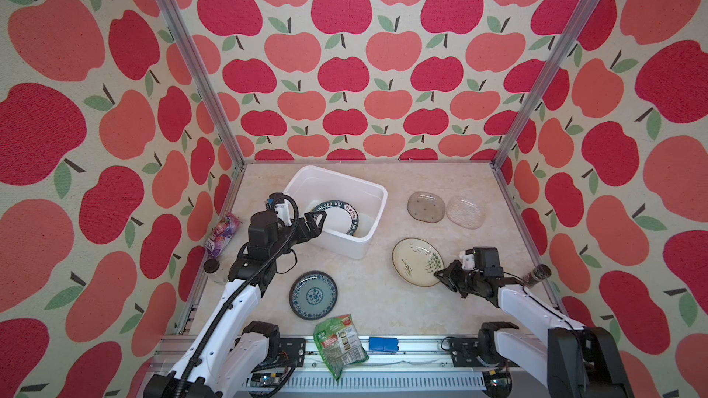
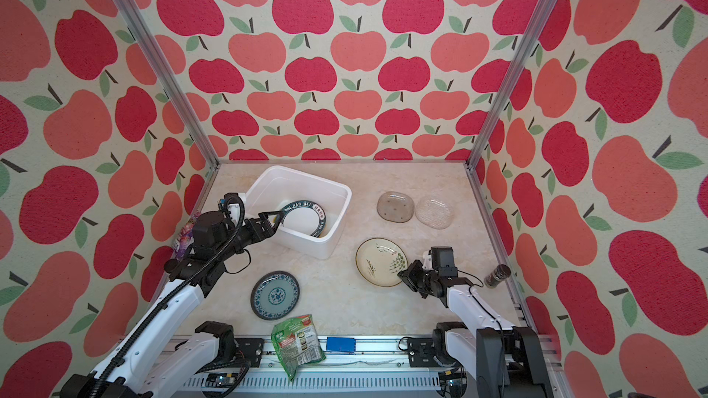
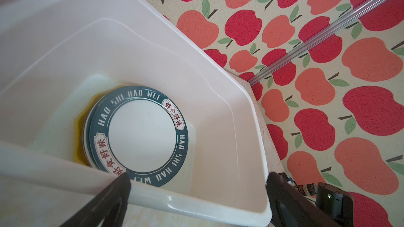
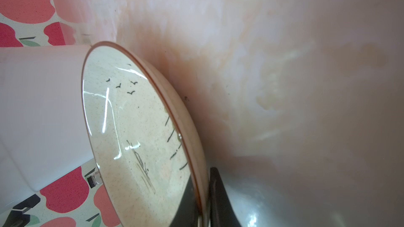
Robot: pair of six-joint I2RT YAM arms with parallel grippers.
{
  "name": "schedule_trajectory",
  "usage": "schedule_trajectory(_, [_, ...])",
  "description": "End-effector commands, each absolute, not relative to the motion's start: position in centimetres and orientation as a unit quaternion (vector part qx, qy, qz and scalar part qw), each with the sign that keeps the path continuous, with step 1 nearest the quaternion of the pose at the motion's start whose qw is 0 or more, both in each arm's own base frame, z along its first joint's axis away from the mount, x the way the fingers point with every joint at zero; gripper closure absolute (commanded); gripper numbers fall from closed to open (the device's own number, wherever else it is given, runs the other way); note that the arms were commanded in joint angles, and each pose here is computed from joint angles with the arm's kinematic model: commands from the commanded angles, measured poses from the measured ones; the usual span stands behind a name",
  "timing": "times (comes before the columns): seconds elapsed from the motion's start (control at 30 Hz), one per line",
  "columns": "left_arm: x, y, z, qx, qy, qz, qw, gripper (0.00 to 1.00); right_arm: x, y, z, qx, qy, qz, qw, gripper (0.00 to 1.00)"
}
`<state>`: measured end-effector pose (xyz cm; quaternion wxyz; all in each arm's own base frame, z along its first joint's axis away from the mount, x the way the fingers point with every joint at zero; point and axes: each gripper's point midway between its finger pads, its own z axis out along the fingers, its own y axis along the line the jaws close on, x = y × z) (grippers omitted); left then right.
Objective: Place the plates into the plastic bin on the countertop
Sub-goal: Move the plate to the center of the table, then pick up the plate from the center of the table, then place the plate in the plastic bin.
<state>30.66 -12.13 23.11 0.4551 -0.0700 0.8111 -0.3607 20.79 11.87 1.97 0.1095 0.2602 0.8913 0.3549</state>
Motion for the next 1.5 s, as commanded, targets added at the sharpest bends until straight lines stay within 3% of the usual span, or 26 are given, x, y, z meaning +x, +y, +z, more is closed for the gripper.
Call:
schedule_trajectory(0.0, [30.2,-11.9,21.1,-0.088,0.825,-0.361,0.426,0.01,18.4,10.6,-0.9,0.301,0.902,0.303,0.067,1.0])
schedule_trajectory(0.27, [30.3,-11.8,21.9,-0.086,0.824,-0.36,0.429,0.01,19.3,11.0,1.5,0.285,0.905,0.302,0.092,1.0])
schedule_trajectory(0.5, [30.7,-11.0,24.1,-0.091,0.813,-0.362,0.447,0.01,20.9,10.0,8.7,0.269,0.897,0.295,0.189,1.0])
schedule_trajectory(1.03, [32.7,-6.8,29.8,-0.113,0.793,-0.339,0.494,0.01,26.1,10.0,25.0,0.215,0.861,0.317,0.335,1.0])
schedule_trajectory(1.47, [33.6,-1.7,28.1,-0.22,0.774,-0.298,0.513,0.01,35.4,20.2,34.4,0.105,0.834,0.37,0.395,1.0])
